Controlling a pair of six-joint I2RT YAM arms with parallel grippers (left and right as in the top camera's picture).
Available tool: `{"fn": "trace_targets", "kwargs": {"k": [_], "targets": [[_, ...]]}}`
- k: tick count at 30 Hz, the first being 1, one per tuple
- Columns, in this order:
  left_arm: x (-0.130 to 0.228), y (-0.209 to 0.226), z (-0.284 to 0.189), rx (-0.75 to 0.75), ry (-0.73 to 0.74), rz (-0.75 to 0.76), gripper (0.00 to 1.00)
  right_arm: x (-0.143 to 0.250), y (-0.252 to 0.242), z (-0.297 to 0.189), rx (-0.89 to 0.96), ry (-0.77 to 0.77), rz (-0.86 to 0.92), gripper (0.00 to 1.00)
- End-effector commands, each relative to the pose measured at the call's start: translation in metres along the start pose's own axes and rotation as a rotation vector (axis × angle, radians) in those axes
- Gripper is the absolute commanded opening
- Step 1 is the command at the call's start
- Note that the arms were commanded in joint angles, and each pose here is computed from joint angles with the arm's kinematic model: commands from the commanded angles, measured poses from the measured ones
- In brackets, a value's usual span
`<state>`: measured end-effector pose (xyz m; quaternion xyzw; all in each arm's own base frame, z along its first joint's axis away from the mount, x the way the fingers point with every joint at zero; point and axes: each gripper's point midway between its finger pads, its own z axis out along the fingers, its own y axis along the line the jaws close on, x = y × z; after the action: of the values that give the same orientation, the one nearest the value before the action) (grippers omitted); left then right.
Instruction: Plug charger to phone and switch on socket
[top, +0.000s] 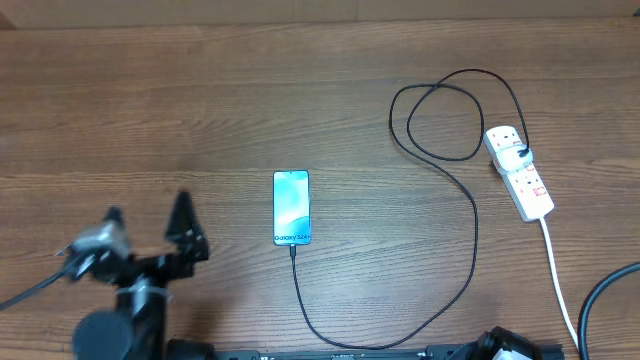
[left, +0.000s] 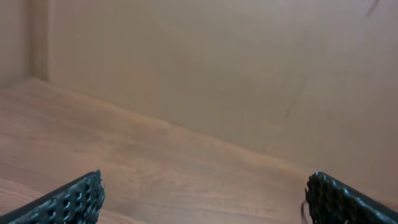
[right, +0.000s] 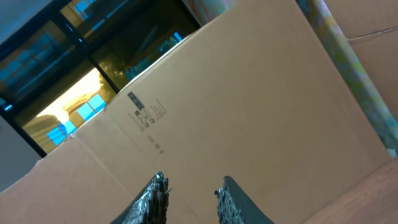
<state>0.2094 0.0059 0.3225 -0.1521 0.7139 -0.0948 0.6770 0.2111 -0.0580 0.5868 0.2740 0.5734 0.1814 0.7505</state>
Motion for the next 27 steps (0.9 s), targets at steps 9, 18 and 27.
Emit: {"fn": "trace_targets", "kwargs": {"k": [9, 18, 27], "targets": [[0.115, 0.02, 0.046, 0.021, 0.129, 0.02, 1.0, 0.019, 0.016, 0.001, -0.076, 0.087, 0.034, 0.3], [0.165, 0.04, 0.047, -0.029, 0.255, 0.054, 0.99, 0.023, 0.014, 0.001, -0.069, 0.101, 0.038, 0.33], [0.203, 0.057, 0.032, -0.091, 0.423, 0.09, 1.0, 0.031, 0.009, 0.001, -0.047, 0.134, 0.047, 0.44]]}}
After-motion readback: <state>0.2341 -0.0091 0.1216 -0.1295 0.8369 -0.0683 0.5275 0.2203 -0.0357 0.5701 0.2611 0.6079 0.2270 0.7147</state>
